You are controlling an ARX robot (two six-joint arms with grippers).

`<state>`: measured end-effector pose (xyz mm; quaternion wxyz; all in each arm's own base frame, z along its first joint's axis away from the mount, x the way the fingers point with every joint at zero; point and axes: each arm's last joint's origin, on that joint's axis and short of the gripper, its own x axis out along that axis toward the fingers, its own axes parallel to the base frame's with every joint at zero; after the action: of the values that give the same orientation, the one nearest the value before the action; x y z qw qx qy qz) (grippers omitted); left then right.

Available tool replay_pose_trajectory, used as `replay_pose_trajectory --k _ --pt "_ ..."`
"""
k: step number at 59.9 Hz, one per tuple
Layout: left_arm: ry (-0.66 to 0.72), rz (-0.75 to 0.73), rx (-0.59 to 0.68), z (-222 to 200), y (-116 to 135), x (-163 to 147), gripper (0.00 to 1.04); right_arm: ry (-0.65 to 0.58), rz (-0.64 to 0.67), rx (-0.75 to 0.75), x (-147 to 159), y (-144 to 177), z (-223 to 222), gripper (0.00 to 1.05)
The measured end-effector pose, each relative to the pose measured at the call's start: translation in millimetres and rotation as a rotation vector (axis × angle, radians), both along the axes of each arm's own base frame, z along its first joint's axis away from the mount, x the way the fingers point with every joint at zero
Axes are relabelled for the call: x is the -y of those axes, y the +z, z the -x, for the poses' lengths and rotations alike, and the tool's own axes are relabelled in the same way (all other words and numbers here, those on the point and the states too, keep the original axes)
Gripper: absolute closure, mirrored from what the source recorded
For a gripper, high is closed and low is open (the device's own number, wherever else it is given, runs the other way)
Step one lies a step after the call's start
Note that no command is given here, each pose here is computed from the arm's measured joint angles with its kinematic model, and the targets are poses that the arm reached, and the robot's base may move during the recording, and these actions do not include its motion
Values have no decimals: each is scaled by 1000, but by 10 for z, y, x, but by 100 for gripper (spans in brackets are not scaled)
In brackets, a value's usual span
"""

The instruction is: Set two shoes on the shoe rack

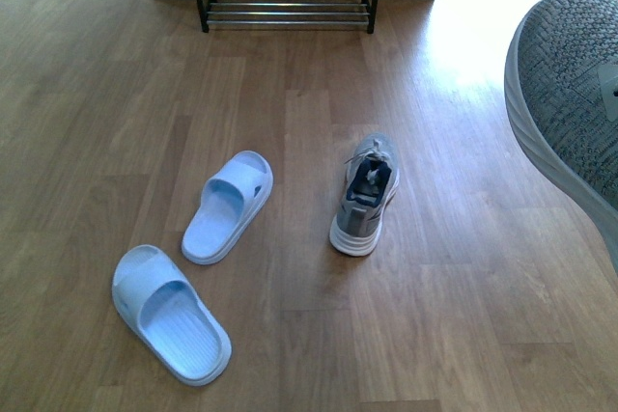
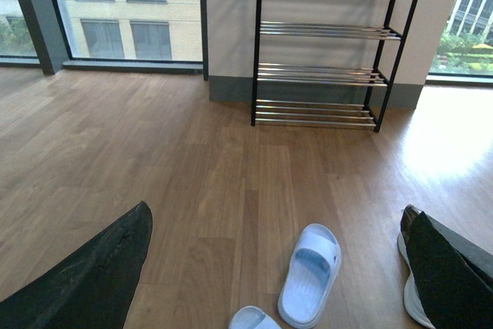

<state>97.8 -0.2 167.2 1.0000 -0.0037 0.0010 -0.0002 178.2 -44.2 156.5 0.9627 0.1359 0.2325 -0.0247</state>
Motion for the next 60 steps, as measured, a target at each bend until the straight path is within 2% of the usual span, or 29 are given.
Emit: replay_pose_trajectory --k 60 --pt "-3 0 0 0 0 1 9 -14 2 -4 10 -4 2 103"
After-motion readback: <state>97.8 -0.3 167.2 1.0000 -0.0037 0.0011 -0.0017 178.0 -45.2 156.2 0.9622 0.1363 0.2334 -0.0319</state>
